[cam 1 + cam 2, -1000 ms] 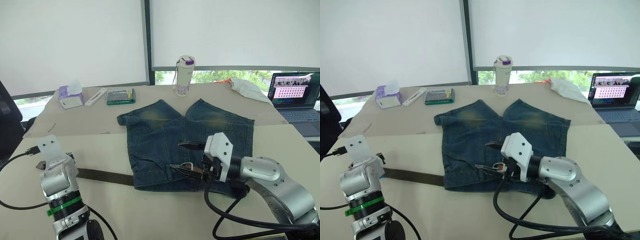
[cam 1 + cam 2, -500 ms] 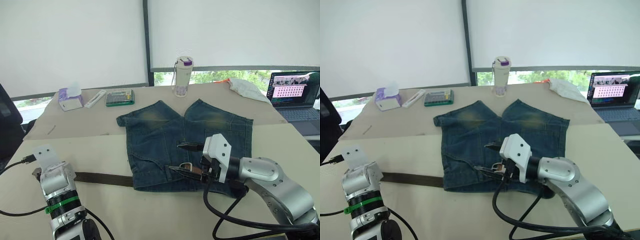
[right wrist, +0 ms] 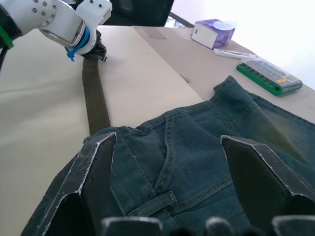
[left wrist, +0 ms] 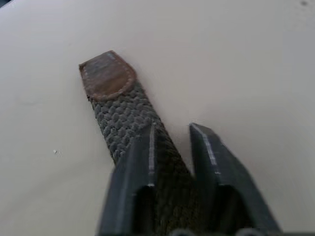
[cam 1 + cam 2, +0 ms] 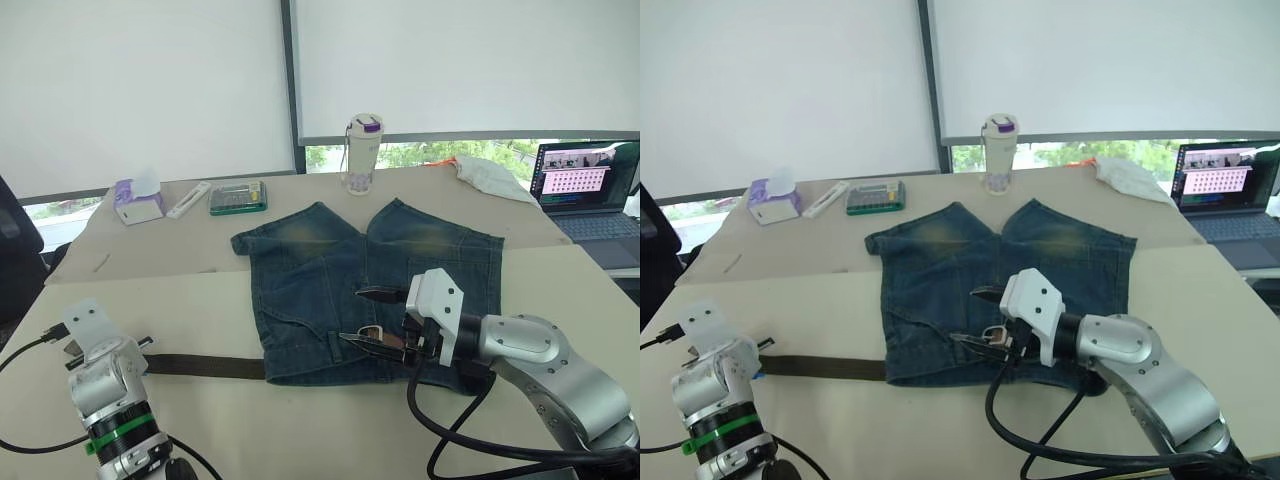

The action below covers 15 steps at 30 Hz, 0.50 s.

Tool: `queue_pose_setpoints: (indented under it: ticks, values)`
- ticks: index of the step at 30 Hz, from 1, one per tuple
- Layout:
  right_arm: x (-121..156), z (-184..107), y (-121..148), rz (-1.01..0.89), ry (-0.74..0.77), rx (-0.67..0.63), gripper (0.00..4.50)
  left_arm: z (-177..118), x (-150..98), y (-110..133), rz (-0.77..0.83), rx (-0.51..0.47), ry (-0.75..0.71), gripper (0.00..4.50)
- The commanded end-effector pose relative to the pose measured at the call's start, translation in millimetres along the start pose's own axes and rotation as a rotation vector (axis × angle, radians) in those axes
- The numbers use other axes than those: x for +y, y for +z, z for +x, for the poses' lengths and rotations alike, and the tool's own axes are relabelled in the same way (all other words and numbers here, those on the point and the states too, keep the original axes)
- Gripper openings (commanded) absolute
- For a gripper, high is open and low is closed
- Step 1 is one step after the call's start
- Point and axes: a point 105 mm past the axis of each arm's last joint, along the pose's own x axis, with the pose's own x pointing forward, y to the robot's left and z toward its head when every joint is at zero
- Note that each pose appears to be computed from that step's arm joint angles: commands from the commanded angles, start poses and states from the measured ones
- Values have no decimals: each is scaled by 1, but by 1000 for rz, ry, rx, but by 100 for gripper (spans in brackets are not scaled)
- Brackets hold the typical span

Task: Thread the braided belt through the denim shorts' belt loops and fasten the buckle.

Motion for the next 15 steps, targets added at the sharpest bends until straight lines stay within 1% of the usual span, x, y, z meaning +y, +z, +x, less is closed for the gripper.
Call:
queue_pose_setpoints:
  ticks: [1,3,4,6,9,10,15]
  values:
    - [3,-1,7,-29,10,-24,376,-13,5,33,78,-145,13,260]
    - [3,1,7,-29,12,-25,376,-16,6,37,78,-166,14,329]
    - [3,1,7,-27,15,-28,376,-17,5,34,75,-155,-9,359]
    - [3,2,8,-24,19,-32,376,-18,5,29,65,-145,-47,359]
    - [4,2,7,-20,27,-31,376,-19,11,22,63,-140,-61,359]
    - [4,2,7,-20,30,-30,376,-19,14,19,60,-135,-51,359]
    - [4,2,8,-18,35,-30,376,-14,31,-2,-14,-49,27,359]
